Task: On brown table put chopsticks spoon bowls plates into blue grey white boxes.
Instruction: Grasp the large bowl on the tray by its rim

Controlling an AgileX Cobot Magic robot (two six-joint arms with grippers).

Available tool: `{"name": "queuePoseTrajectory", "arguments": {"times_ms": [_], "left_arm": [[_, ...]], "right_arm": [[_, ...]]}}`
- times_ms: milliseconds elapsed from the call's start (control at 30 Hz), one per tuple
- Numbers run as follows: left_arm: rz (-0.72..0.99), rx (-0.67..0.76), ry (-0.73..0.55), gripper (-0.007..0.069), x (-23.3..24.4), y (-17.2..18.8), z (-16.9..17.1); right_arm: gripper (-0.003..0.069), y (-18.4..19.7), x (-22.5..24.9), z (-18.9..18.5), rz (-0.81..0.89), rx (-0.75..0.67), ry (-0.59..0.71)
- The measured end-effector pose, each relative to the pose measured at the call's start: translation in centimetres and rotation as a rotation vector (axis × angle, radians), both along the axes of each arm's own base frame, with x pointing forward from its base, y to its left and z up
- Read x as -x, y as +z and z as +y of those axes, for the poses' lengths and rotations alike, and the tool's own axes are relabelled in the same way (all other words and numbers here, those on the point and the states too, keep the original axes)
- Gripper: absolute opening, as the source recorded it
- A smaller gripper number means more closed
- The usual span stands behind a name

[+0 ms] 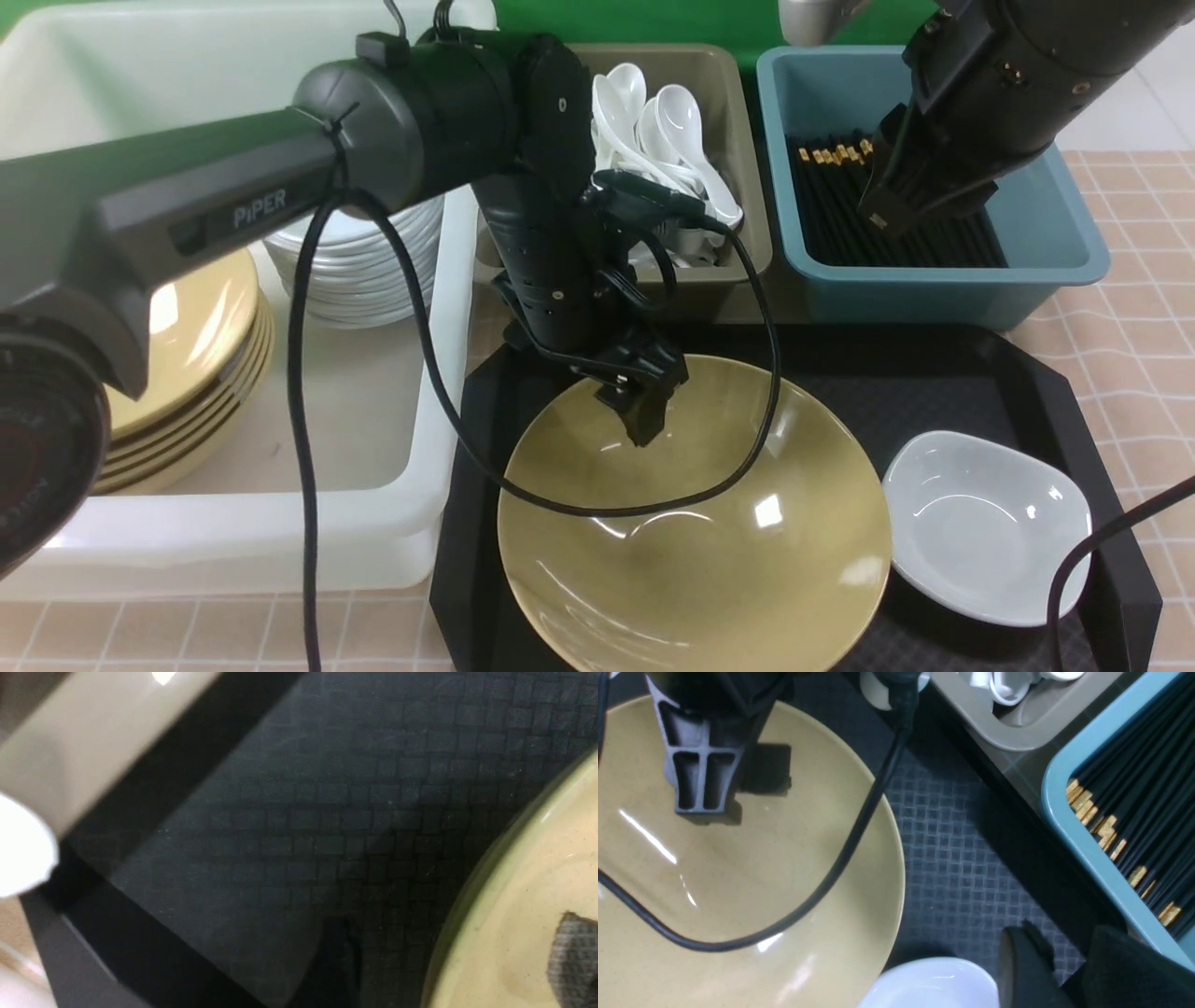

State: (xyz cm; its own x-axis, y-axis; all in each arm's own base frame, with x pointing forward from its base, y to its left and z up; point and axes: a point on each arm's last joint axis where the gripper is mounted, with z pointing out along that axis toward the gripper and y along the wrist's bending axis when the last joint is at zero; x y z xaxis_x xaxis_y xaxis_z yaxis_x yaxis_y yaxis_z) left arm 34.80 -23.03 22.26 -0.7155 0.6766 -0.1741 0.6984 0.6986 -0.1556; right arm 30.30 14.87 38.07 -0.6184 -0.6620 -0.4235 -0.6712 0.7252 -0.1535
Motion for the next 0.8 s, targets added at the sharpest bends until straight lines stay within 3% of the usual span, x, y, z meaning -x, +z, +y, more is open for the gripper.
{"name": "queuePoseTrajectory", "arguments": {"times_ms": [200, 300, 367, 467, 600, 733, 800], "left_arm": [[0.046, -0.028, -0.001, 0.0501, -0.2, -1.8, -0.2], [0.048, -0.039, -0.004, 0.0317, -0.3, -1.9, -0.1], [0.038, -0.040, -0.007, 0.0155, -0.2, -1.5, 0.0], [0.048, -0.024, -0.011, 0.0053, 0.5, 0.1, 0.3], [-0.011, 0.015, 0.000, 0.0006, 1.0, 3.1, 1.0], [-0.117, 0.071, 0.038, 0.0006, 1.5, 7.8, 3.9], [-0.196, 0.139, 0.108, 0.0006, 2.4, 11.9, 7.2]], "right_arm": [[0.0236, 0.0, 0.0, 0.0, 0.000, 0.000, 0.000], [0.0236, 0.0, 0.0, 0.0, -0.002, 0.005, 0.009], [0.0236, 0.0, 0.0, 0.0, -0.006, 0.012, 0.025], [0.0236, 0.1, 0.1, 0.0, -0.012, 0.019, 0.043], [0.0209, 0.3, 0.3, 0.2, -0.021, 0.018, 0.057], [0.0131, 1.8, 1.3, 1.4, -0.070, -0.008, 0.102], [0.0067, 3.8, 2.7, 3.1, -0.150, -0.042, 0.184]]}}
